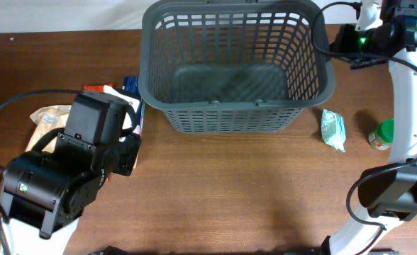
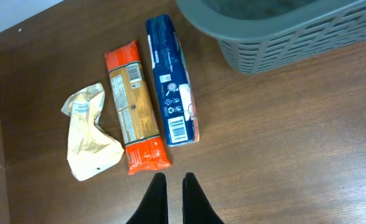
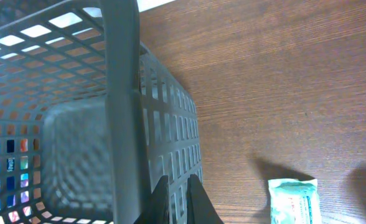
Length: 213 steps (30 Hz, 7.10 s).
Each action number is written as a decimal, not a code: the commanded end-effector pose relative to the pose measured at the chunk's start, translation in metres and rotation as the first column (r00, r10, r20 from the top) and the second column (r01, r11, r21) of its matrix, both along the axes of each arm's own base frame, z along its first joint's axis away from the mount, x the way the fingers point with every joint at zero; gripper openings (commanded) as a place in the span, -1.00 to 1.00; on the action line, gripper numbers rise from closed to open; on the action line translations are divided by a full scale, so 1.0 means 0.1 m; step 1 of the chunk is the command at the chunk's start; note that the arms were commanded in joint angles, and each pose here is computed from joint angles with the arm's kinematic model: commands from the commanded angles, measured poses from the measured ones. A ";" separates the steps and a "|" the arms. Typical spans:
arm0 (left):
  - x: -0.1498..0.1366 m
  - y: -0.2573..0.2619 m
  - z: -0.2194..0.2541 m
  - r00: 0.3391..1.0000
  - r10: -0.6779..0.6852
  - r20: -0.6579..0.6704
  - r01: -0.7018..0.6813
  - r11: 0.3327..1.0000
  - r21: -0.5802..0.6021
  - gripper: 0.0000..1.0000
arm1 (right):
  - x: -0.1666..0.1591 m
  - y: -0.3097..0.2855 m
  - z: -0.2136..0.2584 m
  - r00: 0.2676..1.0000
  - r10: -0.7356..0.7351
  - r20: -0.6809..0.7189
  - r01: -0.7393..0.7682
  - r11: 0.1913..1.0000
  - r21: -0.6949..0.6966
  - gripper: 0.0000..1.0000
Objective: Pack container
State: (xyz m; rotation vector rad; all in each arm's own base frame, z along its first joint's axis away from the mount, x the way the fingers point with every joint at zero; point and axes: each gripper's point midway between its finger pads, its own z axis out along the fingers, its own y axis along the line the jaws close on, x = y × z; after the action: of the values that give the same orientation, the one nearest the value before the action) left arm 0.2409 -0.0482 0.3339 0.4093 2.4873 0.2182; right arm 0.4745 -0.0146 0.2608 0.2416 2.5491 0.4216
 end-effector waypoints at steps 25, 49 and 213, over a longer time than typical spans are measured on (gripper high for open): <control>0.27 0.15 0.25 0.981 0.103 0.163 -0.110 0.993 0.036 0.17 | -1.77 -0.19 1.62 0.951 -0.141 0.275 0.184 0.973 -0.137 -0.92; 1.24 0.76 -1.61 0.884 0.085 -0.461 -0.178 0.970 -0.163 0.99 | -2.52 0.49 1.97 0.925 0.033 0.380 -0.052 0.998 0.042 0.98; 1.62 1.58 -3.15 0.797 0.296 -0.527 -0.330 0.944 0.031 0.99 | -1.45 -0.63 0.36 0.944 -0.231 -0.236 0.152 0.938 -0.312 0.98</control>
State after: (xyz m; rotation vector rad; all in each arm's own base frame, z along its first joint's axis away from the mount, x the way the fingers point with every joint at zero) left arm 0.4059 0.1034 0.0220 -0.0023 3.0850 0.1207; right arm 0.3229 -0.0746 0.3048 0.4641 2.7502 -0.0435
